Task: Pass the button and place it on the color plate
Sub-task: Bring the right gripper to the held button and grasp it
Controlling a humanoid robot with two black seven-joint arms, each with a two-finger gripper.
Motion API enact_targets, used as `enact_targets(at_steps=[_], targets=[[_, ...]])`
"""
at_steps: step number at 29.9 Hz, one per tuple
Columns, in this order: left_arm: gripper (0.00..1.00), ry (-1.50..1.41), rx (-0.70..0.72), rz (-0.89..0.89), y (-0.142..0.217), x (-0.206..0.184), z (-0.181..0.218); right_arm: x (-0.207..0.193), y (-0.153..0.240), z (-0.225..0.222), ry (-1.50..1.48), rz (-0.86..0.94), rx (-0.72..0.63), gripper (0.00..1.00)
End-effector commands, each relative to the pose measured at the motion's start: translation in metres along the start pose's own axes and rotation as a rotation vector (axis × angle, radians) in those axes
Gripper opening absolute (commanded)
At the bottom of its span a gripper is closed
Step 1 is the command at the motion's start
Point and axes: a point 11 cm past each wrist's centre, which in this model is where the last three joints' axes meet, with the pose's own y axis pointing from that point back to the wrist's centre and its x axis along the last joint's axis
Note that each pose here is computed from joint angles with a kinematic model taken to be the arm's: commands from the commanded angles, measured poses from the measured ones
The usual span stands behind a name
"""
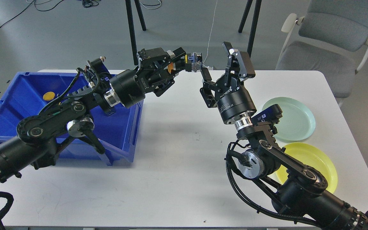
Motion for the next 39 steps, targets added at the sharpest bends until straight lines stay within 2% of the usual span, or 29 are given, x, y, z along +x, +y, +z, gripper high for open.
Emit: enact_targets(at_steps=[1, 9, 28, 35, 39], targets=[[0.02, 0.0, 0.0, 0.0, 0.0, 0.0, 0.0, -0.011, -0.005, 0.015, 0.026, -0.027, -0.038, 0.99], [0.02, 0.0, 0.0, 0.0, 0.0, 0.0, 0.0, -0.007, -0.012, 0.027, 0.085, -0.035, -0.069, 0.99], [0.02, 0.0, 0.002, 0.0, 0.0, 0.0, -0.001, -0.023, -0.01, 0.019, 0.045, -0.07, -0.05, 0.97], [0.02, -0.001, 0.001, -0.001, 0.0, 0.0, 0.0, -0.035, -0.006, 0.021, 0.034, -0.11, -0.057, 0.89], [0.02, 0.0, 0.002, 0.0, 0.0, 0.0, -0.001, -0.039, -0.003, 0.025, 0.044, -0.125, -0.071, 0.75]])
